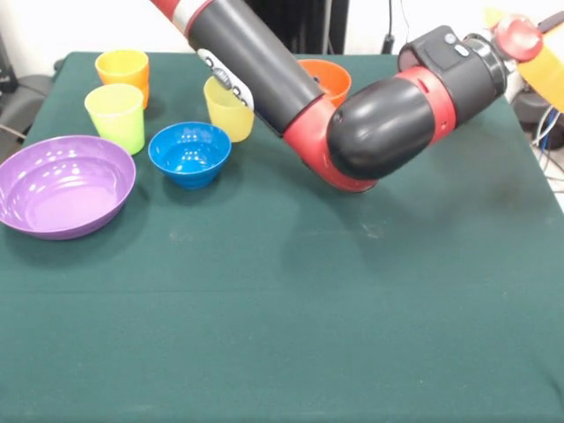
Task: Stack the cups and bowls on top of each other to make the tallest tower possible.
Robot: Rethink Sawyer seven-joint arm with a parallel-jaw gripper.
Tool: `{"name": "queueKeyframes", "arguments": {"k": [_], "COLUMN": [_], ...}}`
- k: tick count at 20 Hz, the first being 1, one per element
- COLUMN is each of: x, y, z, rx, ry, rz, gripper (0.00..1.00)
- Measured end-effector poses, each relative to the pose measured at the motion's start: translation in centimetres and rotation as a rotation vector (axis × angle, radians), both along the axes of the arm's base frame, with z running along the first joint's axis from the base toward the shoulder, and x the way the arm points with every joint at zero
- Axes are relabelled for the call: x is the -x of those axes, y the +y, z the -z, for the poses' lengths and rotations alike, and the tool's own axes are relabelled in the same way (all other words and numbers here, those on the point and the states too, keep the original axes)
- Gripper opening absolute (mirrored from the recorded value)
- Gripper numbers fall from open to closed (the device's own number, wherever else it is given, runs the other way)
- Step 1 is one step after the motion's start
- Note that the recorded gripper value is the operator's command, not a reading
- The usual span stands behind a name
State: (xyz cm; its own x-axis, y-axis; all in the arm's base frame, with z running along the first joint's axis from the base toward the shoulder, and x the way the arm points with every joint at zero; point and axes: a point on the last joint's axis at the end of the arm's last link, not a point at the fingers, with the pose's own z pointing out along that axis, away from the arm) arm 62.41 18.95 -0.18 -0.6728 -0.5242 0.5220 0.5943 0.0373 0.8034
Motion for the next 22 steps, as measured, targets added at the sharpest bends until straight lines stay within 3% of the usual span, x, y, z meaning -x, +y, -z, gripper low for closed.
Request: {"name": "queueKeyframes", "arguments": {"k": [4,12,22], "x": [-1.0,-3.9,-5.5], "y": [-1.3,-4.6,-7.6], "z": [0.6,1.9,2.5], "rx": [-0.011,-0.009,0.043], "ry": [0.0,-0.015,-0.025], "rz": [-0.003,0.033,0.089], "gripper": [0.0,0.0,0.0]}}
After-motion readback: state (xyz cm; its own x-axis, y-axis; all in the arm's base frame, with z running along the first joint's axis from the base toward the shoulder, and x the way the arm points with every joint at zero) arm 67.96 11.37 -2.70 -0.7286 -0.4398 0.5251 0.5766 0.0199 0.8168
